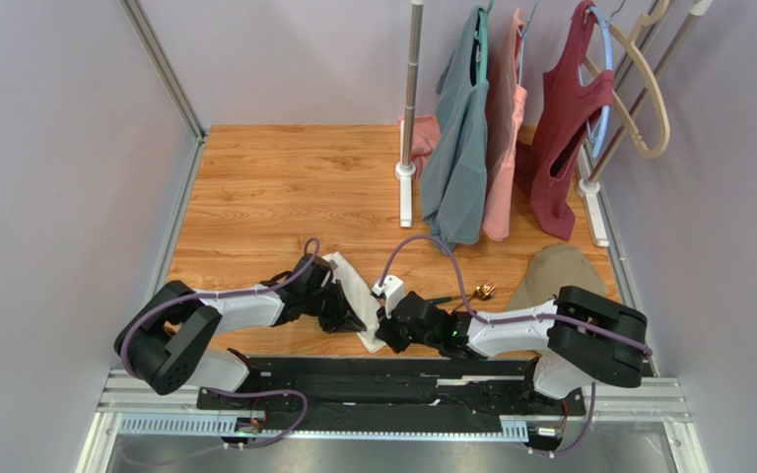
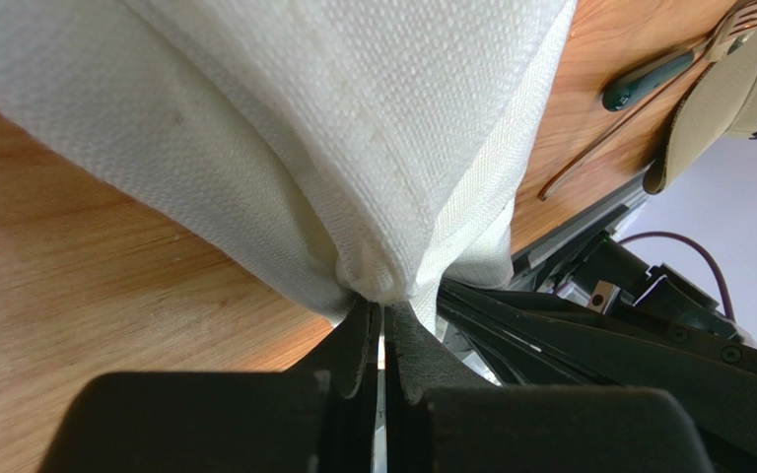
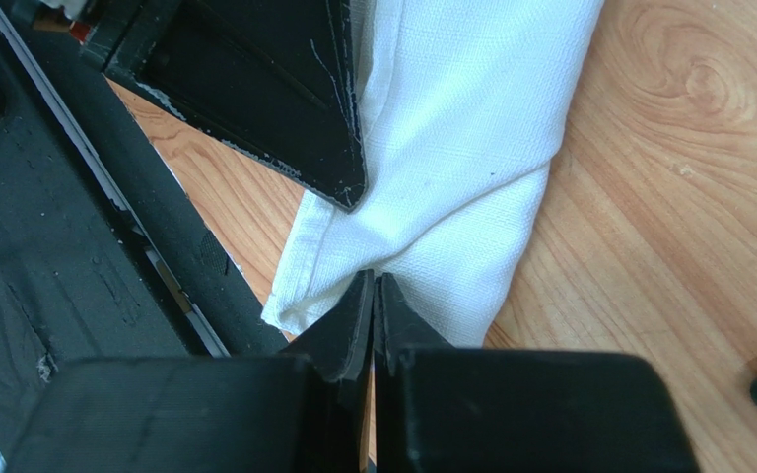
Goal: Fold the napkin into a case and place the utensils inside
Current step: Smooth out the smaller rectangle-folded napkin at the center of the board, then turn over the smaller rectangle-folded napkin at the center of the board.
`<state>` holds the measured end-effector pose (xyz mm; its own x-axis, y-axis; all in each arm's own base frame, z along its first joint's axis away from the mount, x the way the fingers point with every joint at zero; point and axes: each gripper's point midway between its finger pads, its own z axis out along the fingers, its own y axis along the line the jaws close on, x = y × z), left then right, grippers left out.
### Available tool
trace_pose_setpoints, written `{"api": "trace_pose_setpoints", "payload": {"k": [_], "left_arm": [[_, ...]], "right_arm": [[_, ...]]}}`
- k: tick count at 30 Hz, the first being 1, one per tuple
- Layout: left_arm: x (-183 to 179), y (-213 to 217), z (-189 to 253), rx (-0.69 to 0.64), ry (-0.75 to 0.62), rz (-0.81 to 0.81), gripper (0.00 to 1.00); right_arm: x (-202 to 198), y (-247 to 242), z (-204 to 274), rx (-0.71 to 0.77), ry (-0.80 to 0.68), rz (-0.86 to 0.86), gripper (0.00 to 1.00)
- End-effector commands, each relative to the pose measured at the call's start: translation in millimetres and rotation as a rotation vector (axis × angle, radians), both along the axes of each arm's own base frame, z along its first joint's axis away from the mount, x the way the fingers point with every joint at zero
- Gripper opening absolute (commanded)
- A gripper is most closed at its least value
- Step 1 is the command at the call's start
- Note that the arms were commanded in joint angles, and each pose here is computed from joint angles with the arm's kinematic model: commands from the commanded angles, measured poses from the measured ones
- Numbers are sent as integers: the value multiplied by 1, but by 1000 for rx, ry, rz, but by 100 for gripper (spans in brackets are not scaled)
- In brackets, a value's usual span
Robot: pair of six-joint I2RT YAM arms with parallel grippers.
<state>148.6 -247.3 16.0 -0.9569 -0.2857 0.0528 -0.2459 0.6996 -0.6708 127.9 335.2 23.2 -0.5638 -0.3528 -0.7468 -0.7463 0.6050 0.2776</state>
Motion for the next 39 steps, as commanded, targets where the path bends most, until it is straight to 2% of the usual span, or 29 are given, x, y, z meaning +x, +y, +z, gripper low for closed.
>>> {"api": "trace_pose_setpoints", "payload": {"k": [1,8,12,17,22,23,26,28,29,30,31,32,33,35,39], "left_arm": [[0,10,-14,67,-6,18,0],[-1,12,-14,68,-7,20,0],[-1,12,-12,68,-12,22,0],[2,11,-7,63,-22,24,0],[4,12,2,56,-51,30,0],[5,13,3,61,-58,38,9],[11,14,16,33,-93,47,24],[16,19,38,25,-149,35,28],[24,26,46,33,-174,58,33],[23,36,57,48,-191,67,59],[31,40,71,52,-245,62,70],[40,49,79,53,-263,92,94],[38,56,80,71,-243,93,99],[50,62,91,97,-269,82,99],[59,61,79,144,-211,65,99]], "right_arm": [[-6,-9,-14,-36,20,-7,0],[17,10,48,11,-104,-20,6],[21,23,60,37,-113,-9,6],[11,29,33,35,-43,17,3],[-8,8,-19,-37,45,31,1],[-9,5,-25,-51,47,32,1],[-12,-4,-42,-93,59,33,0],[-12,-8,-46,-109,59,28,0],[-11,-11,-47,-114,55,20,0],[-11,-12,-47,-119,53,18,0],[-10,-13,-47,-121,48,20,0],[-10,-12,-45,-117,45,19,0],[-10,-10,-44,-110,43,20,0],[-10,-8,-43,-105,42,28,0],[-8,-3,-43,-101,44,32,0]]}}
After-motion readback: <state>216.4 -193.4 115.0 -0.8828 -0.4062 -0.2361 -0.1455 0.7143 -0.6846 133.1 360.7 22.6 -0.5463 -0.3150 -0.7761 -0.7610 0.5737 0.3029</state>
